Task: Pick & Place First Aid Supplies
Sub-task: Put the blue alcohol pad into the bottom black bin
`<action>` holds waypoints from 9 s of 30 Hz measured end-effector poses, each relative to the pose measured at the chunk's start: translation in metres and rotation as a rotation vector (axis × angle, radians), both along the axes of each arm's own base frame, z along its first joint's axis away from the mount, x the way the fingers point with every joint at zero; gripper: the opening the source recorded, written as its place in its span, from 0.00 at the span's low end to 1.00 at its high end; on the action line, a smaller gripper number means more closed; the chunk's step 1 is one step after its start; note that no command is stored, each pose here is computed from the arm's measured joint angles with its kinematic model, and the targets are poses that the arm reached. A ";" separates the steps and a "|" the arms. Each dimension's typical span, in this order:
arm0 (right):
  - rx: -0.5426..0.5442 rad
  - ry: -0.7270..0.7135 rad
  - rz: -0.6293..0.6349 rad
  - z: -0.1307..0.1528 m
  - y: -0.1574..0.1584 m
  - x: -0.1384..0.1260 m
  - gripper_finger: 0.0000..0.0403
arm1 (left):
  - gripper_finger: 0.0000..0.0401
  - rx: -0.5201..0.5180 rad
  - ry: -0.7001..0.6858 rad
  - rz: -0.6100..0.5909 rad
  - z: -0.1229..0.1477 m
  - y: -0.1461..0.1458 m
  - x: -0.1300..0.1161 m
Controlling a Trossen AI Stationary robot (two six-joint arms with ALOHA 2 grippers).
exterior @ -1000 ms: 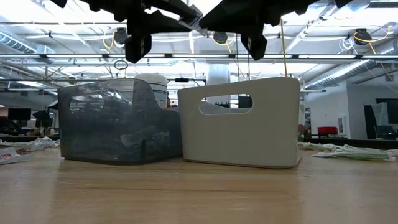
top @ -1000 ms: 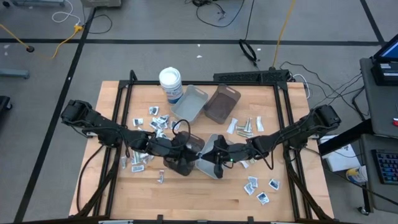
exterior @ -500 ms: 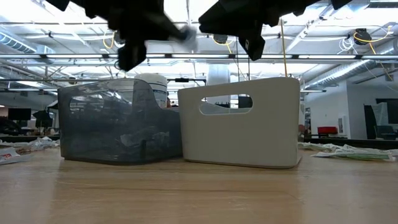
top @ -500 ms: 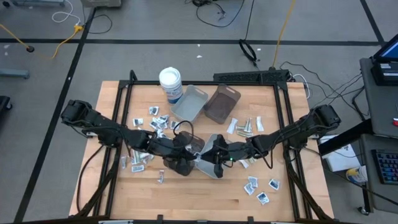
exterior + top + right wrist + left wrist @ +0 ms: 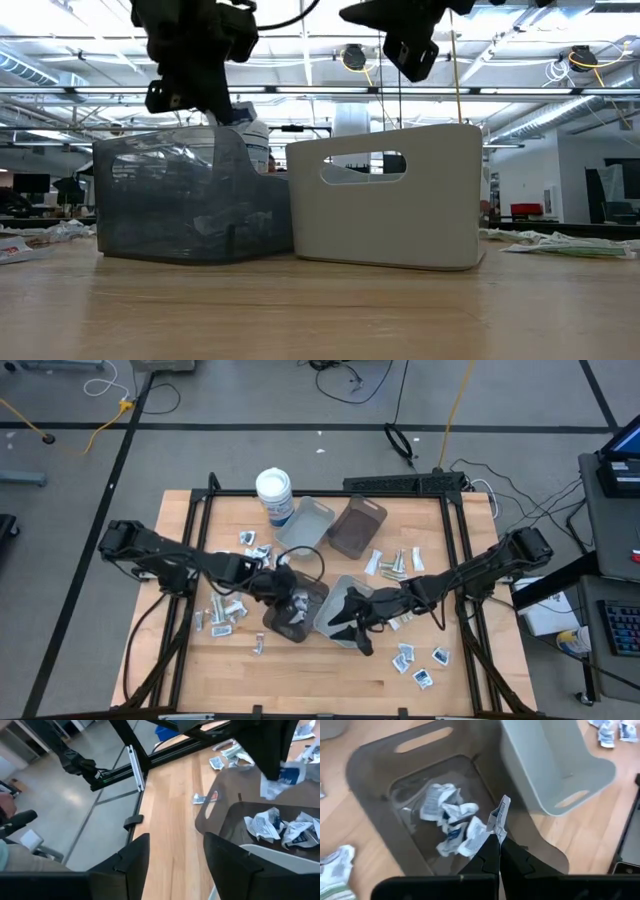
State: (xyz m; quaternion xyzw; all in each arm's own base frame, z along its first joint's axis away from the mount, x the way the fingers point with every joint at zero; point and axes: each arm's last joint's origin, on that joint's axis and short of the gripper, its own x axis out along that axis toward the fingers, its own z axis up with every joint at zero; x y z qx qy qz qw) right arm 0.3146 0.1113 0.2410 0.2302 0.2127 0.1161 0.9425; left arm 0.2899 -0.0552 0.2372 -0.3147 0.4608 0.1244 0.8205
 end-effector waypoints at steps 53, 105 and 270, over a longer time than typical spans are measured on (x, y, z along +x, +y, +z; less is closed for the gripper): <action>-0.013 0.269 -0.073 -0.013 0.020 -0.029 0.48 | 0.40 0.371 -0.565 -0.275 0.002 -0.068 -0.006; 0.102 1.430 -0.354 -0.102 0.045 -0.174 0.48 | 0.39 0.267 -0.942 -0.197 0.034 -0.051 -0.054; -0.198 -0.174 -0.022 0.026 0.006 0.074 0.00 | 0.38 0.243 -0.728 -0.419 0.006 -0.053 -0.047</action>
